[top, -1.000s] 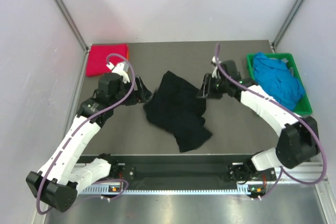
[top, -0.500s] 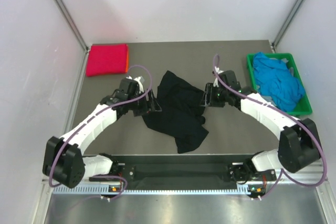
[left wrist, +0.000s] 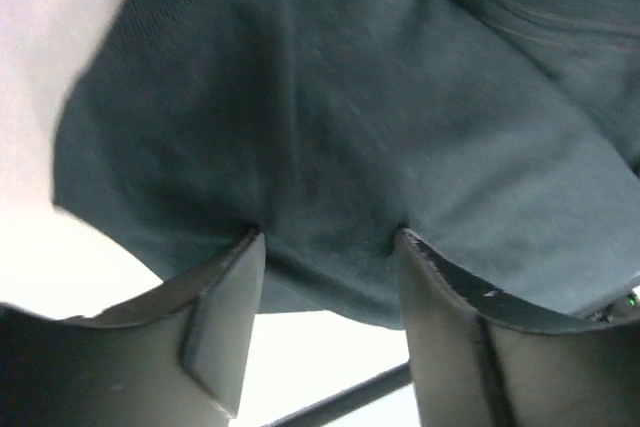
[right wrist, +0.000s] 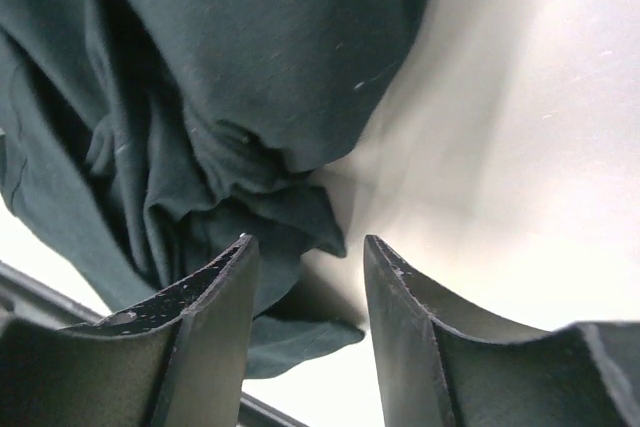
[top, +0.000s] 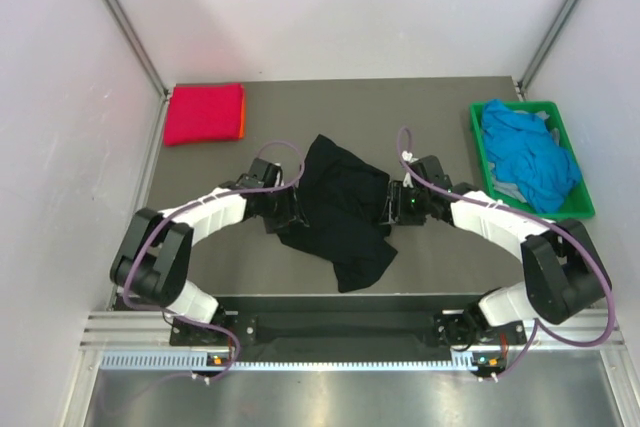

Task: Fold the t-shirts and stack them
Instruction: Move the tshirt to the center of the board

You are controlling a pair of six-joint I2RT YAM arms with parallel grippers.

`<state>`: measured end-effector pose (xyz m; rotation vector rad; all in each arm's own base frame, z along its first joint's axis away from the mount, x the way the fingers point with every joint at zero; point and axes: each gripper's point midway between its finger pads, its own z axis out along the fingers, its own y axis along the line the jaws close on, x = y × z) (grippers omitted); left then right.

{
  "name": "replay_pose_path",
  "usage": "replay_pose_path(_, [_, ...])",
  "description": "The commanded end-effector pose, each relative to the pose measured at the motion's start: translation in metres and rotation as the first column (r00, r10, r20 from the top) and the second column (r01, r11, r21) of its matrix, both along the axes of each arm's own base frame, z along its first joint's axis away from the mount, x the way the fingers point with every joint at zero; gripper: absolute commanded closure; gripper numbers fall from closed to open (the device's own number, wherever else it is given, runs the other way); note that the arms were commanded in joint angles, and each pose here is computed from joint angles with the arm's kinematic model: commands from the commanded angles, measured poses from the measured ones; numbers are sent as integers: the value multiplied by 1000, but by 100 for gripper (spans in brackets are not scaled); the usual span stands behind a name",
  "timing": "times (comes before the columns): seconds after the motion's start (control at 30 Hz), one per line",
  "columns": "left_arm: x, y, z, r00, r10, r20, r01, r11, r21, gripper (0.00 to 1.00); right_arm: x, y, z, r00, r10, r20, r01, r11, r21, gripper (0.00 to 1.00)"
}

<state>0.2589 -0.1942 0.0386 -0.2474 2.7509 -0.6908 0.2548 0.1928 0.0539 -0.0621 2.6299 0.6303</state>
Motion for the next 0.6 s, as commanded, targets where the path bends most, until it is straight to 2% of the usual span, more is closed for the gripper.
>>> replay_pose_path(0.0, [21, -4, -1, 998, 30, 58, -30, 1000, -2, 44, 31, 6, 26, 990, -38, 134, 36, 999, 12, 53])
replay_pose_path(0.03, [23, -4, -4, 998, 32, 55, -33, 999, 4, 46, 36, 5, 27, 988, -50, 147, 50, 999, 4, 52])
replay_pose_path(0.1, [35, -4, -1, 996, 32, 77, -34, 999, 12, 64, 45, 6, 28, 986, -68, 153, 68, 998, 5, 50])
replay_pose_path(0.17, [52, 3, -5, 994, 50, 94, -54, 997, 45, 87, 55, 9, 31, 983, -83, 164, 81, 997, 19, 48])
replay_pose_path(0.2, [71, 1, 6, 990, 59, 129, -64, 997, 34, 93, 58, 10, 32, 982, -84, 167, 81, 996, 25, 46])
replay_pose_path(0.23, [80, 5, -1, 992, 68, 105, -72, 997, 32, 99, 61, 13, 34, 982, -85, 170, 79, 996, 38, 46])
replay_pose_path(0.27, [103, 2, 15, 987, 75, 143, -78, 997, 10, 100, 65, 15, 37, 981, -87, 174, 81, 996, 45, 45])
replay_pose_path(0.33, [126, 5, 15, 987, 98, 125, -98, 995, -2, 100, 69, 19, 41, 980, -87, 181, 78, 995, 59, 44])
replay_pose_path(0.4, [153, 0, 44, 981, 102, 167, -100, 995, -19, 100, 74, 20, 46, 977, -95, 193, 83, 994, 67, 44])
replay_pose_path(0.43, [158, -3, 51, 981, 87, 175, -86, 996, -15, 95, 74, 20, 47, 977, -97, 192, 85, 994, 70, 44])
replay_pose_path(0.5, [166, 3, 72, 973, 73, 220, -85, 995, 45, 73, 74, 19, 50, 975, -106, 196, 93, 993, 75, 44])
replay_pose_path(0.53, [163, 2, 84, 966, 59, 252, -79, 994, 71, 51, 75, 19, 54, 972, -114, 206, 98, 992, 84, 44])
replay_pose_path(0.57, [159, 15, 84, 960, 51, 275, -98, 982, 160, 47, 73, 17, 53, 971, -119, 206, 103, 991, 84, 44])
